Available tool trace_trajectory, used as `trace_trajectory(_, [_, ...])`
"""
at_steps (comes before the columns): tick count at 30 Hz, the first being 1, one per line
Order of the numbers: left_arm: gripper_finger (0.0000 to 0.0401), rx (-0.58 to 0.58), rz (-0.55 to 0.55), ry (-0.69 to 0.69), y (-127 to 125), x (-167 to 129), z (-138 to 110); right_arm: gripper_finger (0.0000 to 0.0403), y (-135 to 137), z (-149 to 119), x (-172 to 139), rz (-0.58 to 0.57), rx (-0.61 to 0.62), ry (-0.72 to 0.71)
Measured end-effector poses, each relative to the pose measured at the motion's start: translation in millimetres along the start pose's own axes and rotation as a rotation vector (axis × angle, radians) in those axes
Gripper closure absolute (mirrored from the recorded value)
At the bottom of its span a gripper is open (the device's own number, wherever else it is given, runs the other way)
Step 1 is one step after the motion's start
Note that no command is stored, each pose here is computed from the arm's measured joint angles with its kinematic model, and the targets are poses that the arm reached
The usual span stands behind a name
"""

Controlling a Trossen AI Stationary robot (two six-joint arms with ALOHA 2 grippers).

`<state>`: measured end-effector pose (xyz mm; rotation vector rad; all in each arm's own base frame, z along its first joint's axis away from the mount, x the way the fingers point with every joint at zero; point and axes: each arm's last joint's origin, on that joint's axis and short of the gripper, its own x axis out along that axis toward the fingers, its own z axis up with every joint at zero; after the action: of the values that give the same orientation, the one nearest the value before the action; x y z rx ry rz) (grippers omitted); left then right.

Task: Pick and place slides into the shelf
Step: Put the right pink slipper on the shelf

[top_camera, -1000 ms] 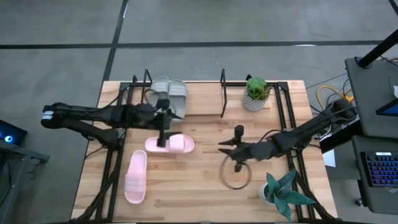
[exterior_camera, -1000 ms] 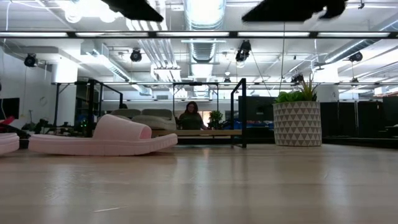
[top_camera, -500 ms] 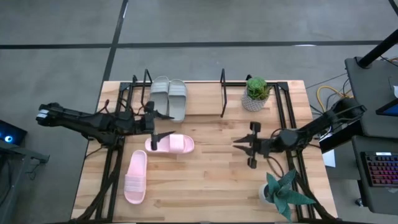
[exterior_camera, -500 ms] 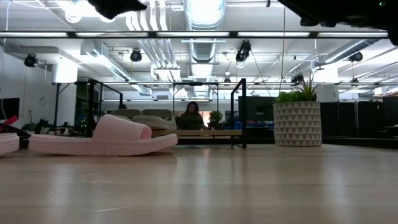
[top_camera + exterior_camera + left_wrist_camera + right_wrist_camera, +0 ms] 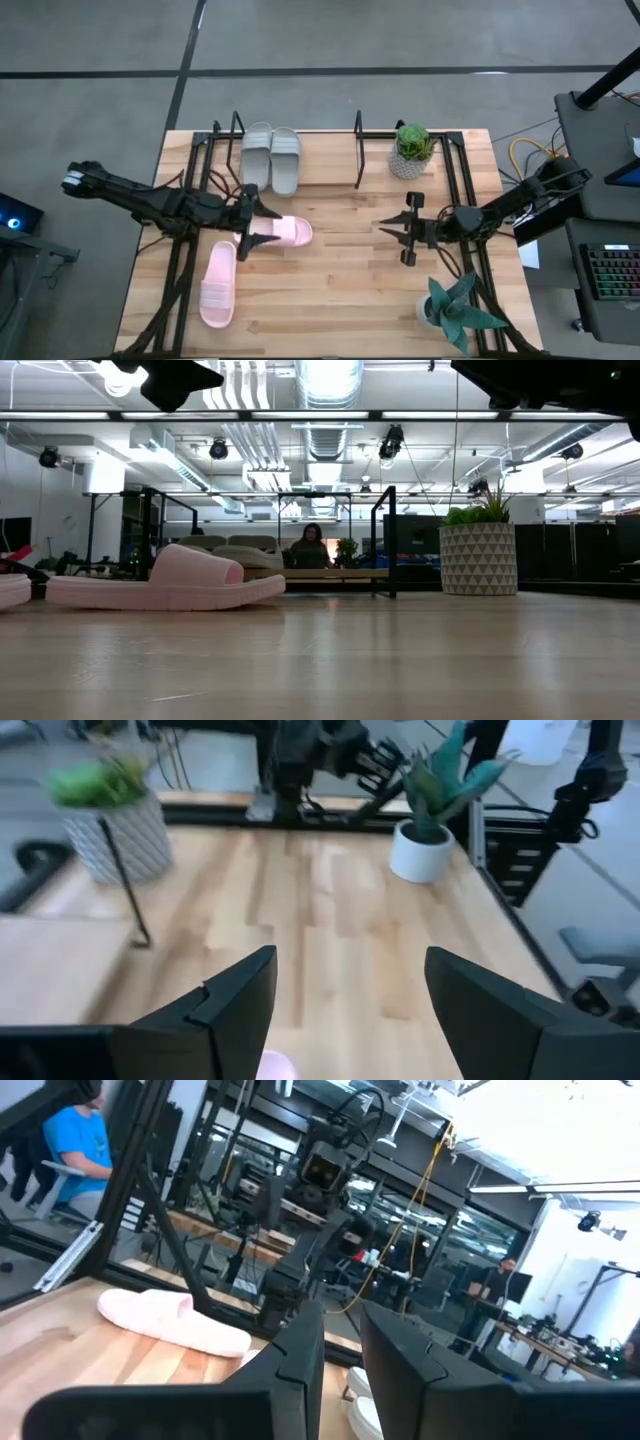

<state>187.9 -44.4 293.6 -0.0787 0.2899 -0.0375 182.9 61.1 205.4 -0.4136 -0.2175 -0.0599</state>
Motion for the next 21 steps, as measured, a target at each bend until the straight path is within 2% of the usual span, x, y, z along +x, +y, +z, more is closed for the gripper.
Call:
trace_trajectory(6, [0.0162,-0.111,-0.036,0.072,-11,6,-9,0.0343,0,0,0,-0.003,-0.001,0.004])
trace_trajectory(11, [0.0162,-0.217,-0.019,0.169,-16,5,-11,0.0343,0,0,0,-0.006,-0.010,0.005])
trace_trajectory(21, [0.0162,-0.320,0.021,0.330,-21,3,-22,0.0342,-1,2,1,-0.013,-0.028,0.000])
